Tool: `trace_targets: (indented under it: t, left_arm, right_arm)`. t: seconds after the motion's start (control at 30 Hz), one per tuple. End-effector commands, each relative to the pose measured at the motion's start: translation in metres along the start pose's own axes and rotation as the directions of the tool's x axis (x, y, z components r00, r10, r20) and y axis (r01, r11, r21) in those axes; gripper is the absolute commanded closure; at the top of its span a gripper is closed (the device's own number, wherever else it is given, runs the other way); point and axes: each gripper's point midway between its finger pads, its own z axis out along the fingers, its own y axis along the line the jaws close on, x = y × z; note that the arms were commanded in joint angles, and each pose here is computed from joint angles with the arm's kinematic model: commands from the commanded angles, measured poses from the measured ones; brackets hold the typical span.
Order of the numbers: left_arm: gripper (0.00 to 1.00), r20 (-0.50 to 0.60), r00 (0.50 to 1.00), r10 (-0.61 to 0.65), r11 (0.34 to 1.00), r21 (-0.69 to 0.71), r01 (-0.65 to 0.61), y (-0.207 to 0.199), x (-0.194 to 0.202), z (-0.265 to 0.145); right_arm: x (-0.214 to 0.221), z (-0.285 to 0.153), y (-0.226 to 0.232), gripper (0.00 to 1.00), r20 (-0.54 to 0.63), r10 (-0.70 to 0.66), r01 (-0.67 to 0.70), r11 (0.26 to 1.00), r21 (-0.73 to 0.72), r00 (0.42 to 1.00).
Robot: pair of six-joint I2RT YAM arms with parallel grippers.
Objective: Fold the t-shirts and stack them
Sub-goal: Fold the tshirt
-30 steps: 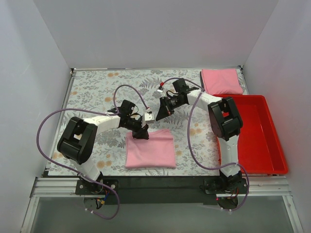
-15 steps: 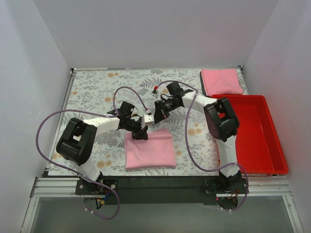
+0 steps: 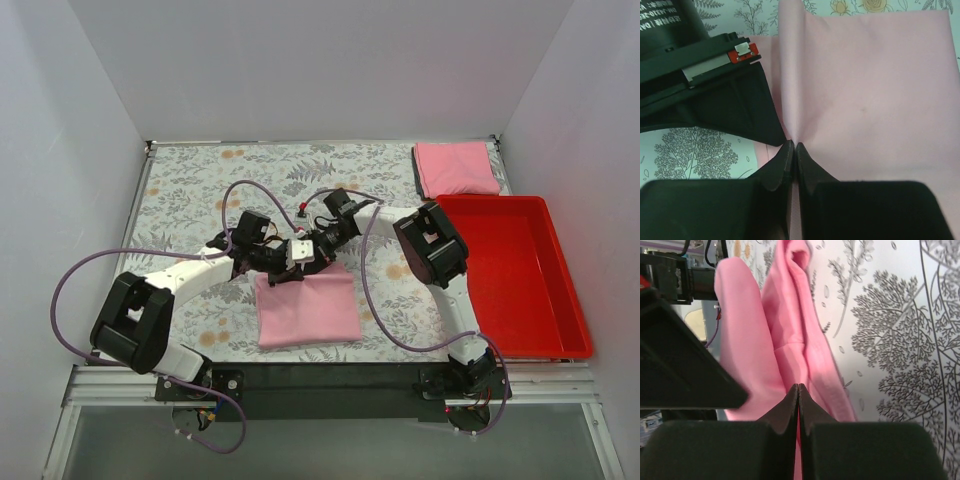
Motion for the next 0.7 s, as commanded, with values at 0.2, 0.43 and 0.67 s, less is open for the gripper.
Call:
trace_targets:
  t: [0.2,0.43,0.67]
  left_arm:
    - [1.0,-0.004,0.995,0.105,0.991,-0.082,-0.104,0.012,-0.009,-0.009]
    - [1.0,-0.004,0.99,0.14,0.983,-0.122,-0.14,0.023,-0.017,-0.016]
    - [1.0,-0.006,0.988,0.154,0.977,-0.148,-0.153,0.035,-0.021,-0.019]
  right_arm:
    - [0.015,0.009,-0.017,0.96,-0.027,0.004,-0.004,1.0,-0.017,1.0]
    - [0.027,0.01,-0.023,0.96,-0.047,0.004,-0.004,1.0,-0.002,0.999]
    - [0.031,0.01,-0.024,0.96,-0.054,-0.003,0.003,1.0,0.001,0.999]
